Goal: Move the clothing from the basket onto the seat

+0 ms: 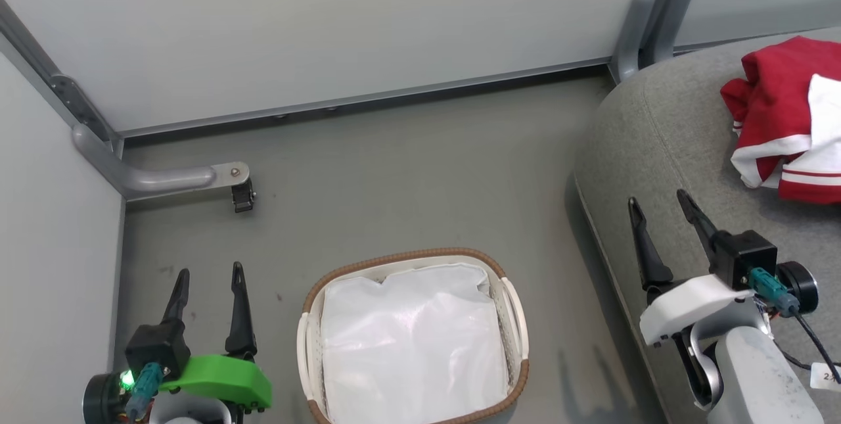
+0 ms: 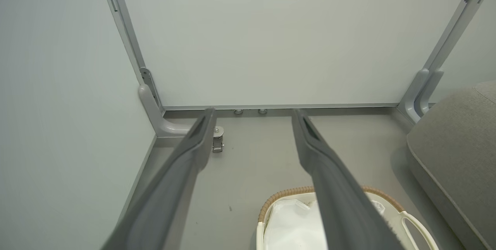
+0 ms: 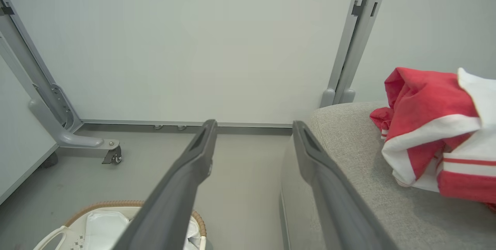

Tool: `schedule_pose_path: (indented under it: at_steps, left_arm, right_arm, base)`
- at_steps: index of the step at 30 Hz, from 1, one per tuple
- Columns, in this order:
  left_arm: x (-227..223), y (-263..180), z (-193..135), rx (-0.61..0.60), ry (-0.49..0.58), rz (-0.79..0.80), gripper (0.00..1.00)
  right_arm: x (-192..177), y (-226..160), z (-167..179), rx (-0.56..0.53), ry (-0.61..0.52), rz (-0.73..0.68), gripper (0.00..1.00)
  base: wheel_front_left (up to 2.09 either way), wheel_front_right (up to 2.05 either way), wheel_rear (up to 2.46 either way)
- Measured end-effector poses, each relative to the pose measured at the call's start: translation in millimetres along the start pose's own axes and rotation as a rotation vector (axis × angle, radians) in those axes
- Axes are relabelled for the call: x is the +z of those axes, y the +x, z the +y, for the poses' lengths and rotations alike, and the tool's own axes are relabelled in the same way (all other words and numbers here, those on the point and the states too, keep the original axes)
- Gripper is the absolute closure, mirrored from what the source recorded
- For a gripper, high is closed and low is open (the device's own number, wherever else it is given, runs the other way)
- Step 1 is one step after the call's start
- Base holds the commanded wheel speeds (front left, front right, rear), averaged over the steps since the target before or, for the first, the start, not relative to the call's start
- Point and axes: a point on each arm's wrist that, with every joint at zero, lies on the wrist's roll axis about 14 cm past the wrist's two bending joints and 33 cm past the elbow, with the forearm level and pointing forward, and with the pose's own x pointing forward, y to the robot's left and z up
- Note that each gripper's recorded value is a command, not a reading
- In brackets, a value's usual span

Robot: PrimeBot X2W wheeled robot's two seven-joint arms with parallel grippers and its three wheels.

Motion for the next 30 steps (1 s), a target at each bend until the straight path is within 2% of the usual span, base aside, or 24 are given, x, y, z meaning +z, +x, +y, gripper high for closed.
schedule_pose_path:
  at_steps: [10, 11, 17, 30]
  left_arm:
    - [-2, -22, 9, 0.029, -0.057, 0.002, 0.00]
    - [-4, -23, 9, 0.030, -0.063, 0.006, 1.00]
    - [-18, -27, 11, 0.047, -0.095, 0.057, 1.00]
    - [-17, -27, 20, 0.102, -0.328, 0.073, 1.00]
  right_arm:
    - [-3, -18, 3, -0.006, 0.016, 0.014, 0.00]
    - [-5, -19, 3, -0.006, 0.017, 0.019, 1.00]
    - [-30, -32, 4, -0.025, 0.064, 0.101, 1.00]
    - [-24, -31, -7, -0.099, 0.313, 0.087, 1.00]
  base:
    - [0.00, 0.00, 0.00]
    - [0.00, 0.00, 0.00]
    - [0.00, 0.00, 0.00]
    - [0.00, 0.00, 0.00]
